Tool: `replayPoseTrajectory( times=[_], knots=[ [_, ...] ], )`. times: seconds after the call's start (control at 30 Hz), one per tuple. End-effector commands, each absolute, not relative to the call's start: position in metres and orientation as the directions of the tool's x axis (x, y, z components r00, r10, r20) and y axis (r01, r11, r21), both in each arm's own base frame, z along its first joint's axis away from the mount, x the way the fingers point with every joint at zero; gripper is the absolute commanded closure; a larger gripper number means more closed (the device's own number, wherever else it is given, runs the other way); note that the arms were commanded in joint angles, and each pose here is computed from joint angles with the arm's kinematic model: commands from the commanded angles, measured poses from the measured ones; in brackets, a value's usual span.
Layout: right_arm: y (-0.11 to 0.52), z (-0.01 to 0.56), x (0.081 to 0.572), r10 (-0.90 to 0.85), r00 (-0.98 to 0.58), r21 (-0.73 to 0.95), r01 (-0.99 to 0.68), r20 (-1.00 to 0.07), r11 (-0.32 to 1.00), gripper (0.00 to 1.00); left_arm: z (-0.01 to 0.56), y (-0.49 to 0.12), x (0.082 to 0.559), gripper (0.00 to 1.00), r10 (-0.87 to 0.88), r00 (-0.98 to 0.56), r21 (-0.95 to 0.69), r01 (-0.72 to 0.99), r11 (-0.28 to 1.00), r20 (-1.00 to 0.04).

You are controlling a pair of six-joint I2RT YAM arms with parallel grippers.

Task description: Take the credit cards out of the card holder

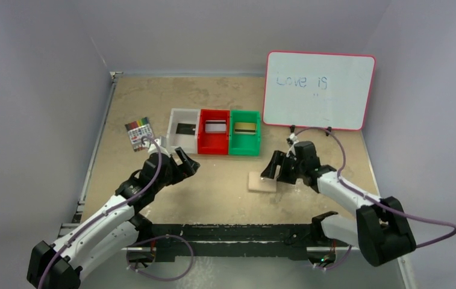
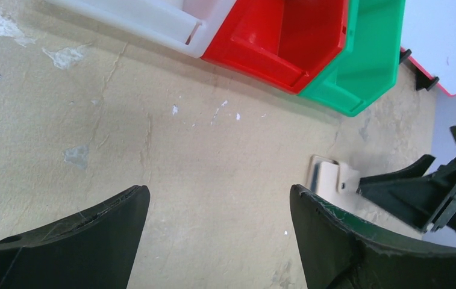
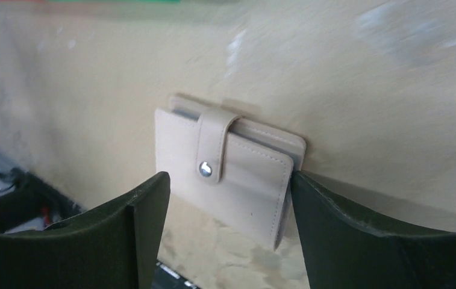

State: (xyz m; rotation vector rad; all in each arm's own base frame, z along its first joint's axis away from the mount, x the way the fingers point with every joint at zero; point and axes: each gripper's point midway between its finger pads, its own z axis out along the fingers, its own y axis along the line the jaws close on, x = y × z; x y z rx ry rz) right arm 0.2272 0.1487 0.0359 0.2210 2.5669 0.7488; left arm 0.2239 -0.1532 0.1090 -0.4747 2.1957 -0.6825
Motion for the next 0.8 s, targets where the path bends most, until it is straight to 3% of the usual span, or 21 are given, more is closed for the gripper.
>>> replayPoseTrajectory(
  times=[0.0, 0.13, 0.27, 0.37, 0.6, 0.77],
  knots=[
    [0.218, 0.084, 0.192, 0.228, -0.886, 0.748, -0.176, -0.403, 0.64, 0.25, 0.127, -0.165, 0.224, 0.14, -0.547, -0.611, -0.673, -0.031, 0.739, -0.572],
    [0.256, 0.113, 0.151, 0.143, -0.885, 0.803, -0.32, -0.443, 0.503, 0.26, 0.114, -0.161, 0.212, 0.14, -0.54, -0.626, -0.675, -0.029, 0.738, -0.563],
    [0.243, 0.105, 0.149, 0.127, -0.877, 0.675, -0.257, -0.464, 0.691, 0.2, 0.108, -0.156, 0.204, 0.13, -0.544, -0.63, -0.678, -0.038, 0.734, -0.554],
    [0.213, 0.111, 0.177, 0.19, -0.816, 0.534, -0.164, -0.546, 0.829, 0.15, 0.112, -0.15, 0.203, 0.02, -0.567, -0.605, -0.684, -0.051, 0.728, -0.559],
    [0.232, 0.091, 0.195, 0.104, -0.84, 0.473, -0.193, -0.532, 0.86, 0.07, 0.133, -0.133, 0.211, 0.01, -0.653, -0.511, -0.706, -0.118, 0.698, -0.56],
    [0.24, 0.082, 0.209, 0.097, -0.805, 0.469, -0.238, -0.585, 0.85, 0.06, 0.145, -0.107, 0.208, 0.0, -0.704, -0.426, -0.694, -0.212, 0.688, -0.568]
  ],
)
